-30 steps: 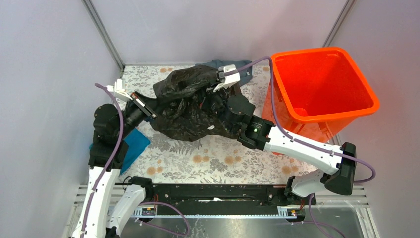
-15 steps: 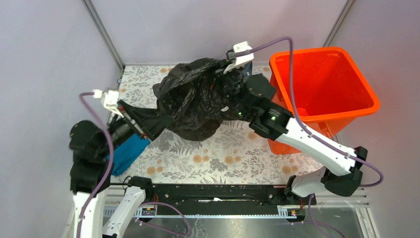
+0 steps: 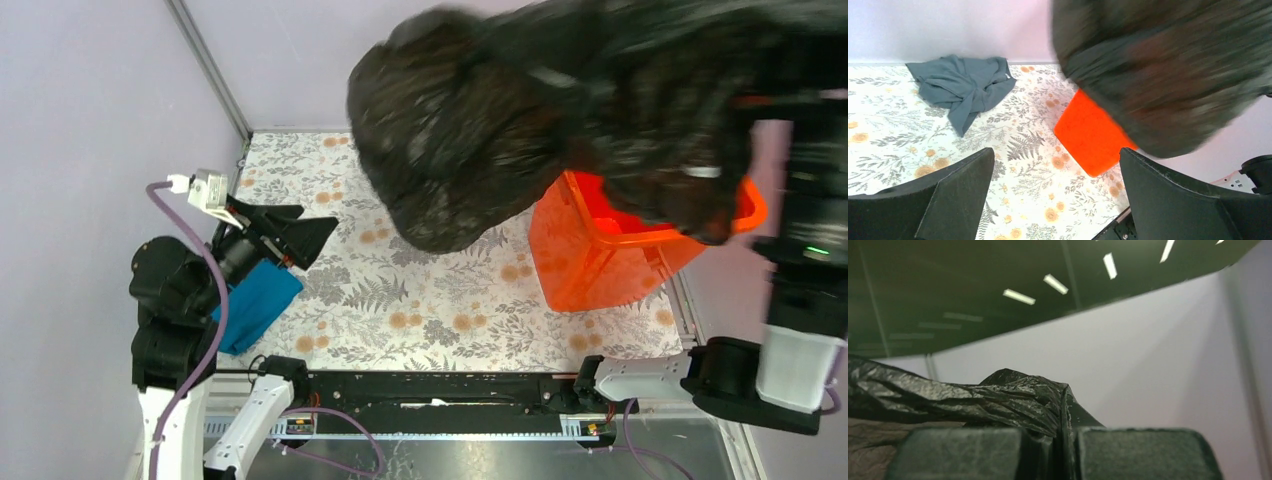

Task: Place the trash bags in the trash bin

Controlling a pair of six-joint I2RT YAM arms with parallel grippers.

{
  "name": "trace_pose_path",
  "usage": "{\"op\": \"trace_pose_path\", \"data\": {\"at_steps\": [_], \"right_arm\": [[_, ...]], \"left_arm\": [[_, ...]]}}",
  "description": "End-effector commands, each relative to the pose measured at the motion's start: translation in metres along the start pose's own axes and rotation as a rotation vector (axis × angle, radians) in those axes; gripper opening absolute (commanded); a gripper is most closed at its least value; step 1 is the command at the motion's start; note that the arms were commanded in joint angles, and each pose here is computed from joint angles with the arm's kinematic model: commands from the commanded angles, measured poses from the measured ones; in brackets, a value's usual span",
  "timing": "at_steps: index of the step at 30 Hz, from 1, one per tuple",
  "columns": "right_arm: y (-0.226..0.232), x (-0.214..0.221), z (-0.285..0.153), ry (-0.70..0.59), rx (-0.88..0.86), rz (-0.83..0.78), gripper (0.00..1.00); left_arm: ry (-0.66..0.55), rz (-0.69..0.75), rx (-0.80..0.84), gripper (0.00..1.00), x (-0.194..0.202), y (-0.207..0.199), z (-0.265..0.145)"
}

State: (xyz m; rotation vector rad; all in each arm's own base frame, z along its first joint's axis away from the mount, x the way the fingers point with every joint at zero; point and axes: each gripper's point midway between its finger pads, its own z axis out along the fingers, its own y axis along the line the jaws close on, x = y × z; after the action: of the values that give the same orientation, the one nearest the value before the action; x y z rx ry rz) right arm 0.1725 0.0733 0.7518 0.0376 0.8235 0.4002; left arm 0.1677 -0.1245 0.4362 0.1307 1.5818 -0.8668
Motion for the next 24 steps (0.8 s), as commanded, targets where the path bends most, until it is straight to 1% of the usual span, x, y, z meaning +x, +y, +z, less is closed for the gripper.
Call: {"op": "trace_pose_path", "data": {"at_steps": [1, 3, 4, 6, 7, 11, 12, 14, 17, 18, 21, 24], "right_arm": [[-0.073, -0.077, -0.023, -0.14, 0.152, -0.115, 0.0], [-0.091, -0.094, -0.031, -0.171, 0.187, -0.146, 0.0], [-0.099, -0.1, -0.035, -0.183, 0.215, -0.178, 0.0], [-0.115, -0.106, -0.04, -0.194, 0.289, -0.261, 0.0], [-0.123, -0.108, -0.045, -0.199, 0.323, -0.302, 0.0], [-0.149, -0.111, -0.062, -0.17, 0.423, -0.374, 0.0], [-0.154, -0.111, -0.066, -0.16, 0.45, -0.396, 0.0], [-0.162, -0.108, -0.07, -0.132, 0.499, -0.434, 0.0], [-0.165, -0.102, -0.072, -0.092, 0.512, -0.421, 0.0], [-0.164, -0.099, -0.073, -0.079, 0.504, -0.417, 0.0], [-0.164, -0.09, -0.074, -0.051, 0.505, -0.436, 0.0], [-0.17, -0.093, -0.08, -0.057, 0.527, -0.421, 0.0]], "left_arm": [[-0.018, -0.033, 0.123, 0.99, -0.022, -0.022, 0.018], [-0.007, -0.103, 0.224, 0.99, -0.029, -0.037, 0.028], [-0.016, -0.123, 0.282, 0.99, -0.038, -0.046, 0.034], [0.004, -0.157, 0.356, 0.99, -0.043, -0.055, 0.043], [0.002, -0.169, 0.375, 0.99, -0.048, -0.057, 0.047], [0.0, -0.195, 0.371, 0.97, -0.053, -0.057, 0.066], [0.009, -0.208, 0.38, 0.96, -0.049, -0.061, 0.074], [0.06, -0.234, 0.406, 0.93, -0.028, -0.074, 0.096], [0.157, -0.267, 0.41, 0.91, 0.015, -0.105, 0.13], [0.171, -0.277, 0.391, 0.91, 0.025, -0.107, 0.141], [0.177, -0.302, 0.386, 0.93, 0.043, -0.125, 0.168], [0.167, -0.345, 0.411, 0.94, 0.056, -0.14, 0.197]]}}
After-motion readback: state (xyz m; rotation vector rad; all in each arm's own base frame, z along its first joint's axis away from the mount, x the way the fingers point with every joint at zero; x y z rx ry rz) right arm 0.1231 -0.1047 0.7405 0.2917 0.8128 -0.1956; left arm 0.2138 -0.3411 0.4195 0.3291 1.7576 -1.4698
